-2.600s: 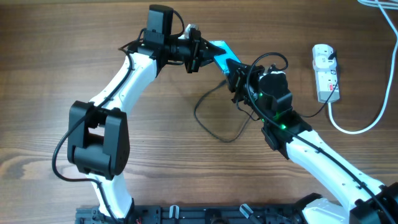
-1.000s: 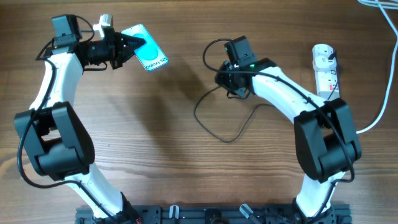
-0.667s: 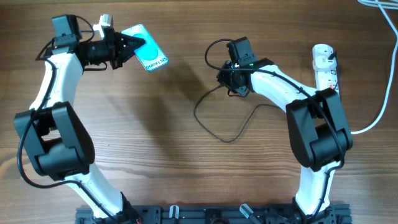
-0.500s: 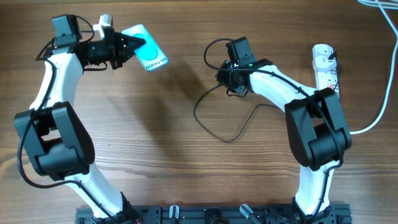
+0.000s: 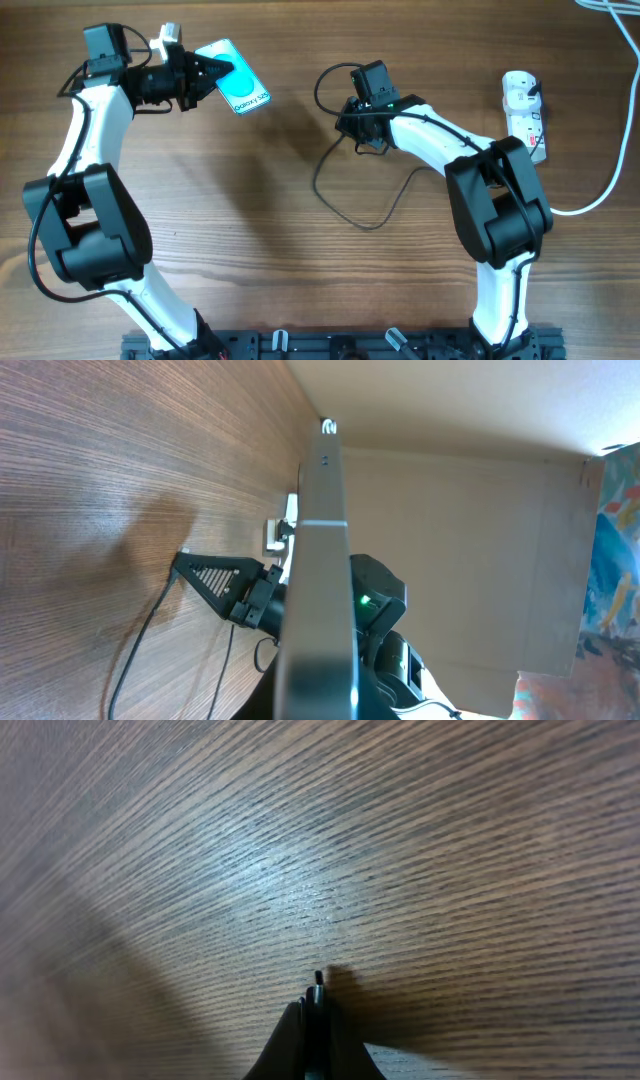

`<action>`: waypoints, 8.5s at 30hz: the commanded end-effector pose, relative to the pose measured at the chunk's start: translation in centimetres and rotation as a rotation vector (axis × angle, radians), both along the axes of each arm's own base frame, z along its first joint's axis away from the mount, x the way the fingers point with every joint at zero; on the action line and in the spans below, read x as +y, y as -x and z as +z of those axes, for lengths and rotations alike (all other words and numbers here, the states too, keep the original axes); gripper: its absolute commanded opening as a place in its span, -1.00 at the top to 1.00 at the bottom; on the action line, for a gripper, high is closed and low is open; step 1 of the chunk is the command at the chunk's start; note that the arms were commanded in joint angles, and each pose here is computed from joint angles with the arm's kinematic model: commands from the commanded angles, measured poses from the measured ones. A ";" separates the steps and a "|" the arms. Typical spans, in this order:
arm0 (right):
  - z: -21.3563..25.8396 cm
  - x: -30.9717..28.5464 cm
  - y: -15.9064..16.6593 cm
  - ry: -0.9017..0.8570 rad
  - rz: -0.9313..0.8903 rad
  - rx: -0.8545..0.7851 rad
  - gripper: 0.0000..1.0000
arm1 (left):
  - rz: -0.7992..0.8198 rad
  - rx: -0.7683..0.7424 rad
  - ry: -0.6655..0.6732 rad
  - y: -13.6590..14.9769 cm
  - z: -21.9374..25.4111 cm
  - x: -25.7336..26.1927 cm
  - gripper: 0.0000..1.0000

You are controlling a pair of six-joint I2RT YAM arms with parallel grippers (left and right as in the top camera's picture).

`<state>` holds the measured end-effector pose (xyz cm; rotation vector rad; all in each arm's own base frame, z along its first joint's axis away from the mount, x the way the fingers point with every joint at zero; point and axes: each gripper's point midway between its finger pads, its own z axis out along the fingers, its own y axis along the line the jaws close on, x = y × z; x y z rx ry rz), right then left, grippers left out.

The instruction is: Plug charger to phone and switch on socket

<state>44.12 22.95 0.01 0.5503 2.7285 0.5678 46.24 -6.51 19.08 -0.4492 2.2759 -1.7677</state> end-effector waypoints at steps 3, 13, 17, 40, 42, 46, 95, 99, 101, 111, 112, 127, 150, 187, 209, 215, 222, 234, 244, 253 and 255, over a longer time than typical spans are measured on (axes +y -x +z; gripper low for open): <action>1.8 -3.3 3.3 0.241 0.210 0.006 0.91 | -0.018 -0.024 0.022 0.2 1.3 -0.3 0.92; -1.2 -8.6 7.3 0.501 0.189 0.201 0.91 | -0.018 -0.024 0.022 0.2 1.3 -0.3 0.92; -2.0 -9.8 8.5 0.546 0.105 0.265 0.91 | -0.018 -0.024 0.022 0.2 1.3 -0.3 0.92; -3.5 -5.2 12.1 0.233 0.059 0.436 0.50 | -0.022 -0.037 0.017 0.2 1.2 -0.3 0.92; -3.5 -5.1 11.7 0.231 0.058 0.420 0.59 | -0.022 -0.037 0.017 0.2 1.2 -0.3 0.92; -3.6 -5.3 10.9 0.250 0.075 0.379 0.91 | -0.024 -0.039 0.016 0.2 1.2 -0.4 0.92; 22.6 4.6 18.8 -0.667 1.087 -0.474 0.91 | -0.354 -0.320 0.121 4.4 3.7 -9.4 0.92; 20.6 4.9 17.7 -0.777 0.954 -0.479 0.91 | -0.404 -0.359 0.192 5.4 4.9 -10.2 0.92; 20.3 4.9 17.7 -0.793 0.927 -0.466 0.91 | -0.415 -0.351 0.195 5.6 4.9 -10.7 0.92; 19.3 5.0 17.3 -0.775 0.859 -0.409 0.91 | -0.472 -0.347 0.205 6.6 4.9 -13.0 0.92; 19.2 4.9 17.2 -0.770 0.853 -0.407 0.91 | -0.472 -0.347 0.206 6.6 4.9 -13.0 0.92; 18.0 5.0 16.3 -0.751 0.814 -0.387 0.91 | -0.527 -0.375 0.210 7.7 4.9 -15.0 0.92; 18.1 3.6 14.2 -0.739 0.765 -0.433 0.92 | -0.526 -0.364 0.212 7.8 4.9 -15.0 0.92; 16.0 4.1 15.2 -0.956 0.932 -0.379 0.91 | -0.516 -0.358 0.211 7.6 4.9 -14.7 0.92; 18.7 4.6 17.0 -0.825 1.018 -0.539 0.91 | -0.534 -0.352 0.191 8.0 4.5 -15.8 0.92; 18.9 4.5 16.7 -0.820 1.023 -0.564 0.91 | -0.533 -0.352 0.188 7.9 4.4 -15.8 0.92; 18.8 4.3 16.2 -0.800 1.007 -0.575 0.91 | -0.533 -0.352 0.188 7.9 4.4 -15.8 0.92; 18.5 3.9 15.9 -0.791 0.990 -0.568 0.91 | -0.535 -0.361 0.186 8.3 4.0 -15.7 0.92; 17.8 4.1 17.0 -0.809 0.997 -0.506 0.91 | -0.495 -0.365 0.175 7.4 3.9 -14.2 0.92; 18.6 4.2 17.0 -0.825 1.025 -0.549 0.91 | -0.506 -0.351 0.152 7.7 3.4 -15.0 0.92; 18.7 4.2 16.9 -0.827 1.022 -0.547 0.91 | -0.515 -0.344 0.139 7.9 3.2 -15.5 0.92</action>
